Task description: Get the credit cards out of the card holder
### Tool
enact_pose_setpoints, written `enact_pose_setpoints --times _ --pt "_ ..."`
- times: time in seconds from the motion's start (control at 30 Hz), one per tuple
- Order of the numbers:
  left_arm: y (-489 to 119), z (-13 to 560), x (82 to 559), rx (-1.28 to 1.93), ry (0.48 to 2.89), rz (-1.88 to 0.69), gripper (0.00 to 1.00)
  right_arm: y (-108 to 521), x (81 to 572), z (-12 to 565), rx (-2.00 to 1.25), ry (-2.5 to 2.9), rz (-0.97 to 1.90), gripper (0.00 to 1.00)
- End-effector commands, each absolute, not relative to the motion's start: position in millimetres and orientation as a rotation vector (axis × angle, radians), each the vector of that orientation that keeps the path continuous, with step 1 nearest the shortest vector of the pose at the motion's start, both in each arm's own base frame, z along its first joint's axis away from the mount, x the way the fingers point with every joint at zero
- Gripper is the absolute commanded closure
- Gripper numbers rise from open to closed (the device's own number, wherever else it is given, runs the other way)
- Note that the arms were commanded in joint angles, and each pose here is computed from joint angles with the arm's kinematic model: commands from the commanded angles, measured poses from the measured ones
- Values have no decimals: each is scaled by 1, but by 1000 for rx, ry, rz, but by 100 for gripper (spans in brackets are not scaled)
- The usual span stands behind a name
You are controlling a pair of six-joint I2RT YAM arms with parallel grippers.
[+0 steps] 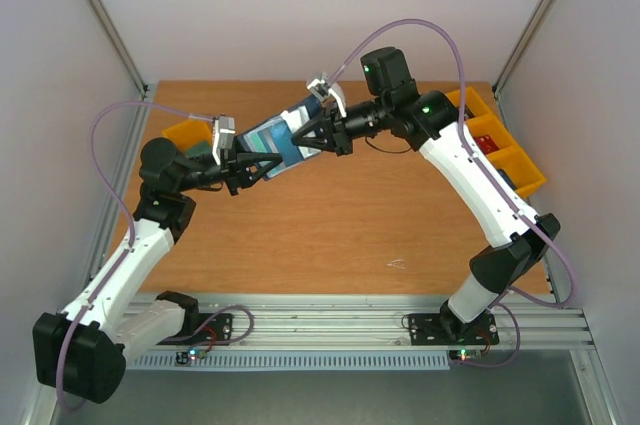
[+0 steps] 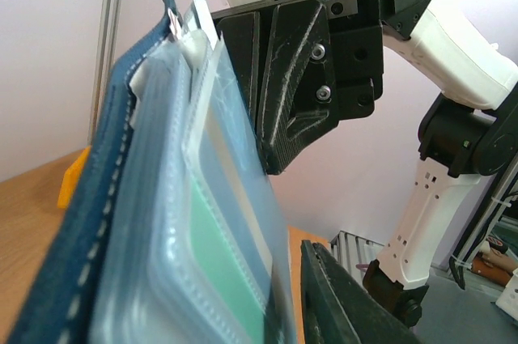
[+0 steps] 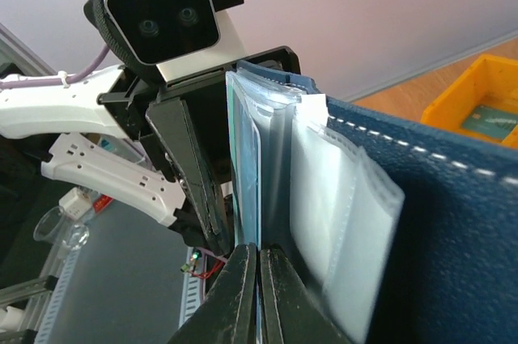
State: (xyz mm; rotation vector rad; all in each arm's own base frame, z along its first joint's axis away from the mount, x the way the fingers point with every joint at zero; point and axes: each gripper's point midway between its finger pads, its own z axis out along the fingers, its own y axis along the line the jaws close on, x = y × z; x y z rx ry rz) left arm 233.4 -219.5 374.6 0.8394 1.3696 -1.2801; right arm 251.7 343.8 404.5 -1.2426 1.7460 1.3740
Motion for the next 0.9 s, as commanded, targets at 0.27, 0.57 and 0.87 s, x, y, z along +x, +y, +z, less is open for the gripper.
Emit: enact_pose_setpoints --times 0.27,0.57,0.87 --pt "-219 384 225 876 1303 -1258 67 332 240 411 -1298 1736 1409 99" --pt "-219 384 224 881 1298 -1255 100 332 250 401 -1270 1791 1346 94" --pt "-220 383 222 899 1289 -1264 100 322 274 382 -1190 1869 1115 91"
